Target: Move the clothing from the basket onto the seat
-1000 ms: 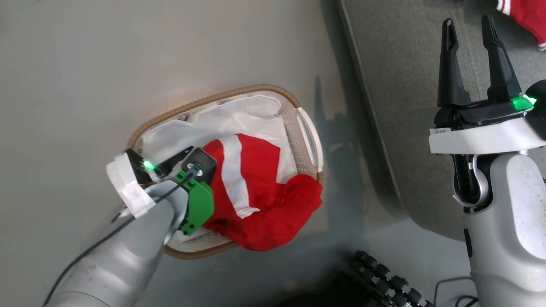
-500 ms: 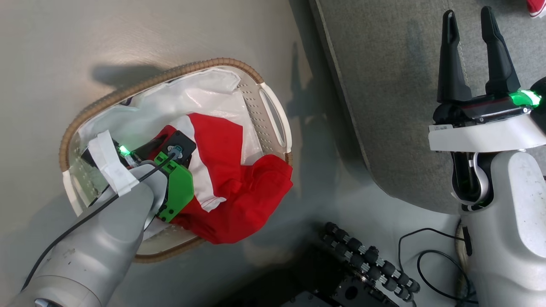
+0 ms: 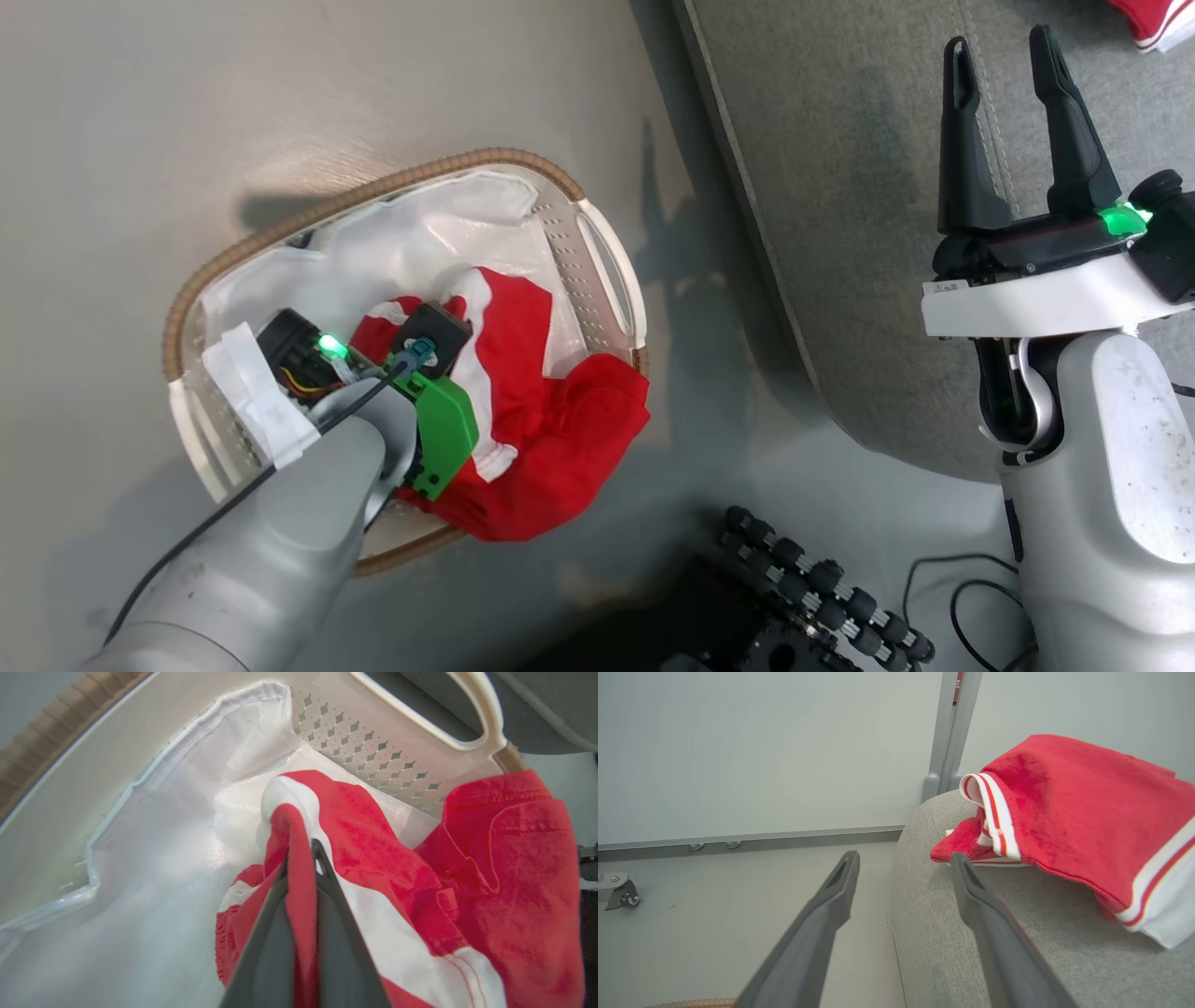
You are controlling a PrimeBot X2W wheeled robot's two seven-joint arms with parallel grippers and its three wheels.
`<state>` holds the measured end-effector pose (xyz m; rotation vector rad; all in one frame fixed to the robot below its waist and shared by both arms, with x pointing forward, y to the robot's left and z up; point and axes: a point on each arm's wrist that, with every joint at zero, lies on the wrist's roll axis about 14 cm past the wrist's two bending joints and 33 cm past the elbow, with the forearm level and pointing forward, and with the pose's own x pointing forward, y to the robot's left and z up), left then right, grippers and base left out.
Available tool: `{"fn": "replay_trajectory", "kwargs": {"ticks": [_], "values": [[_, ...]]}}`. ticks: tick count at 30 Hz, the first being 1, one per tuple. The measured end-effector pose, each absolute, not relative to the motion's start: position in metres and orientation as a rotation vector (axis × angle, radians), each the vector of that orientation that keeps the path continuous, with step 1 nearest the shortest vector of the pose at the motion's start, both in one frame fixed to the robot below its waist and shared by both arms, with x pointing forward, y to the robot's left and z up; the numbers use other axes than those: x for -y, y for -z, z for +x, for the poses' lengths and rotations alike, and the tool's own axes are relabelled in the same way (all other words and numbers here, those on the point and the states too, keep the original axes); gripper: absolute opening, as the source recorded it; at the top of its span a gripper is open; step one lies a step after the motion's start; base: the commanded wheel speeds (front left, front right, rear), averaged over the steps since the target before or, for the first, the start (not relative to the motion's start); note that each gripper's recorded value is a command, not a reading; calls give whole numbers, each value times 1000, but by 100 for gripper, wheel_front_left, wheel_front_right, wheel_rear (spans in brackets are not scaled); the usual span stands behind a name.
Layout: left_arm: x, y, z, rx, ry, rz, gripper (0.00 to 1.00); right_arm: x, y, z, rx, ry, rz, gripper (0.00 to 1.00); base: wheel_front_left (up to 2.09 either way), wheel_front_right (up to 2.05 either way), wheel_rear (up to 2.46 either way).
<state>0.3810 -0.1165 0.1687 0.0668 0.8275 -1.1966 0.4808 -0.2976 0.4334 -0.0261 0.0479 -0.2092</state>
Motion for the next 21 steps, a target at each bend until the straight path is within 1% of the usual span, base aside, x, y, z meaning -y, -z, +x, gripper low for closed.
{"fn": "replay_trajectory", "kwargs": {"ticks": [4,10,17,21], "values": [[116,-195,386,-763,1165,10,0,293,-443,480,-29,198,-32,100,0,0,0],[105,-239,402,-641,1126,-5,0,285,-454,466,-25,184,-46,100,0,0,0],[94,-311,424,-430,1102,71,0,273,-466,440,-28,168,-51,100,0,0,0],[92,-368,433,-263,1111,126,0,260,-475,424,-19,141,-36,100,0,0,0]]}}
